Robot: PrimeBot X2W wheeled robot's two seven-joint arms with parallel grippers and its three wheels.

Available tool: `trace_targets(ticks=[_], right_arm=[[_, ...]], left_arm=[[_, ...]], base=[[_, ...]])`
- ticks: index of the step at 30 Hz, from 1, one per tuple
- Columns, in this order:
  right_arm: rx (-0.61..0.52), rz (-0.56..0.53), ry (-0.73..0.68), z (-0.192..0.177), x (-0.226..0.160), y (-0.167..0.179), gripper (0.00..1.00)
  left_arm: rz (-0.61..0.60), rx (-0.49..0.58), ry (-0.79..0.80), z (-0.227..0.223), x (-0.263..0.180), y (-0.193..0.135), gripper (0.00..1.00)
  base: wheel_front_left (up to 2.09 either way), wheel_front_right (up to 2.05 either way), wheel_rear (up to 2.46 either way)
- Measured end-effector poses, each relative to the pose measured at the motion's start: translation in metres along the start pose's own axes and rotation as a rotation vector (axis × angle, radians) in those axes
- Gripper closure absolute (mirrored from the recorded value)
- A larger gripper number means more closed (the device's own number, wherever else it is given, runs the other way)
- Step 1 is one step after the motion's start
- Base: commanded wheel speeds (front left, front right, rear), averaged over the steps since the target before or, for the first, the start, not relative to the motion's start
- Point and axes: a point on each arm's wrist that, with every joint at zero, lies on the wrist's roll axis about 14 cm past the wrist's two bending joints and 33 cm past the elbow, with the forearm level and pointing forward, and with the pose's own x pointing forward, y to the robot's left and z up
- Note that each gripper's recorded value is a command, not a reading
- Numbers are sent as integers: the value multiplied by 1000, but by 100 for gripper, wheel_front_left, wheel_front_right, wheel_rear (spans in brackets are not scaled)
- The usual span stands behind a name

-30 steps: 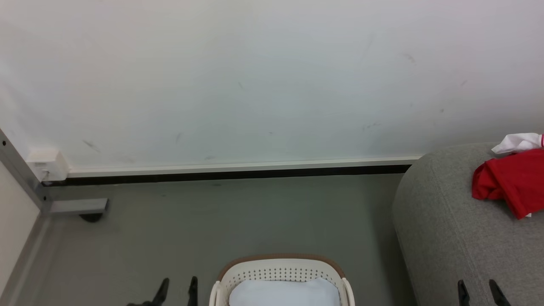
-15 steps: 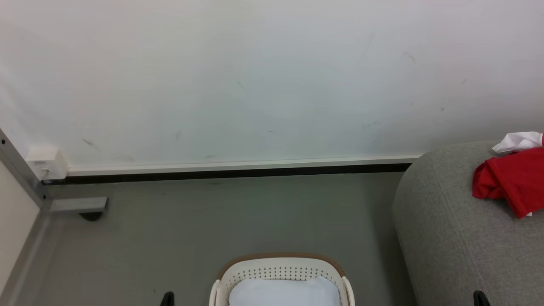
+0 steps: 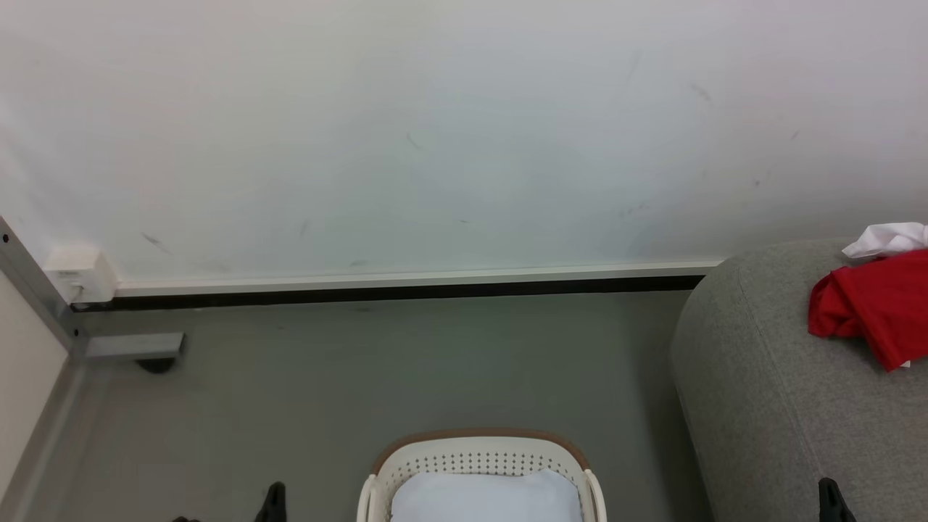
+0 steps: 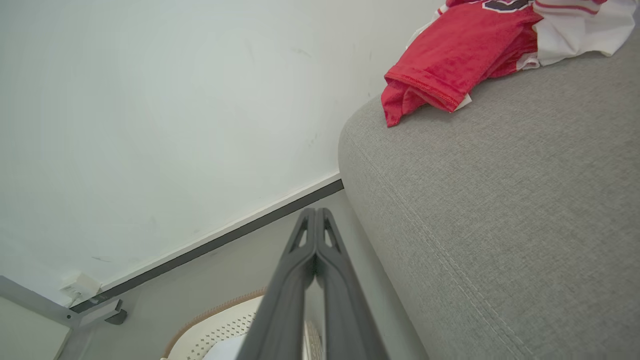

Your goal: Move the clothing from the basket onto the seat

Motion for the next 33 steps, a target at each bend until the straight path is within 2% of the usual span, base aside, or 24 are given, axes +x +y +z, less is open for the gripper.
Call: trace_targets(ticks=[20, 33], right_arm=[[288, 7, -6, 11, 13, 8, 100], [449, 26, -7, 17, 21, 16, 100]], left_arm=[[3, -299, -11, 16, 9, 2, 100], [-15, -451, -18, 26, 13, 1, 100]], base=[[0, 0, 0], [0, 0, 0]])
